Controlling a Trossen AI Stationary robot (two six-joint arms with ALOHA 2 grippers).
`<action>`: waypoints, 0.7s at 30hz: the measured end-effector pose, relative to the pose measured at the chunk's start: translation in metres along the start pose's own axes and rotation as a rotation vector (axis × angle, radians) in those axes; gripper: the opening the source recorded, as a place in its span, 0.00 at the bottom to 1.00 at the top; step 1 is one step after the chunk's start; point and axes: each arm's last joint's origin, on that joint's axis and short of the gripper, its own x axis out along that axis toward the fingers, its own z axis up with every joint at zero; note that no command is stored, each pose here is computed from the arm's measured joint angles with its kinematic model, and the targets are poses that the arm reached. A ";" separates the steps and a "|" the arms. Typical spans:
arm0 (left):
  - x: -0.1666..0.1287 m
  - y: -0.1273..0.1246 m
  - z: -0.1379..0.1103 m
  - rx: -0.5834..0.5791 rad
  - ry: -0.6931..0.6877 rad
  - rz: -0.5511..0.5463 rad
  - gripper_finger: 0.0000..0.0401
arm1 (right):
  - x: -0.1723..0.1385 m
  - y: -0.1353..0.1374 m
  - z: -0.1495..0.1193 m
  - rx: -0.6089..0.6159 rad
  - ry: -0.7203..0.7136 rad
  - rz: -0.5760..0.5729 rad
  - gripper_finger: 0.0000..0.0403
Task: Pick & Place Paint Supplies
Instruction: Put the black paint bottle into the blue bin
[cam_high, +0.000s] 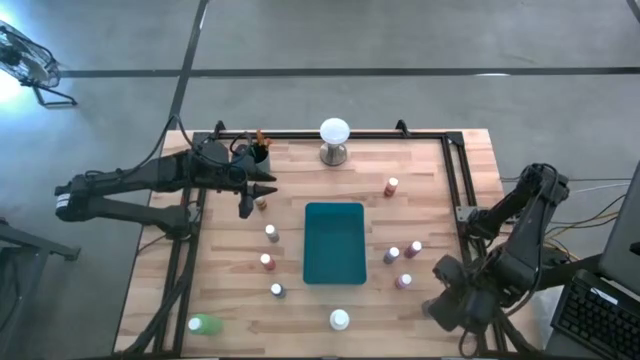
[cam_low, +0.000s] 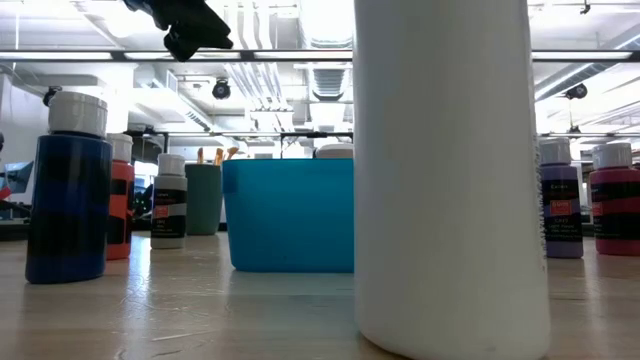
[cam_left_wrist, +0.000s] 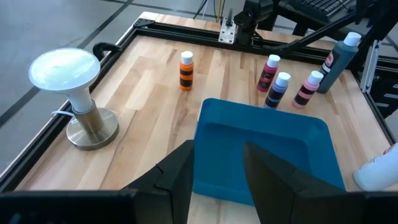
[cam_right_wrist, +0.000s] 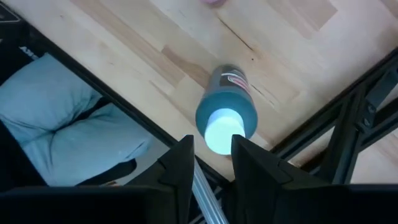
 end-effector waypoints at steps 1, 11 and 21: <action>0.000 0.000 0.000 0.000 -0.001 0.000 0.36 | 0.001 0.001 0.000 0.000 0.002 -0.006 0.27; 0.000 0.000 0.000 0.001 -0.001 0.000 0.36 | 0.008 0.004 -0.003 0.006 0.036 -0.035 0.45; 0.000 0.000 0.000 0.001 0.000 0.000 0.36 | 0.022 0.005 -0.005 -0.030 0.018 -0.091 0.52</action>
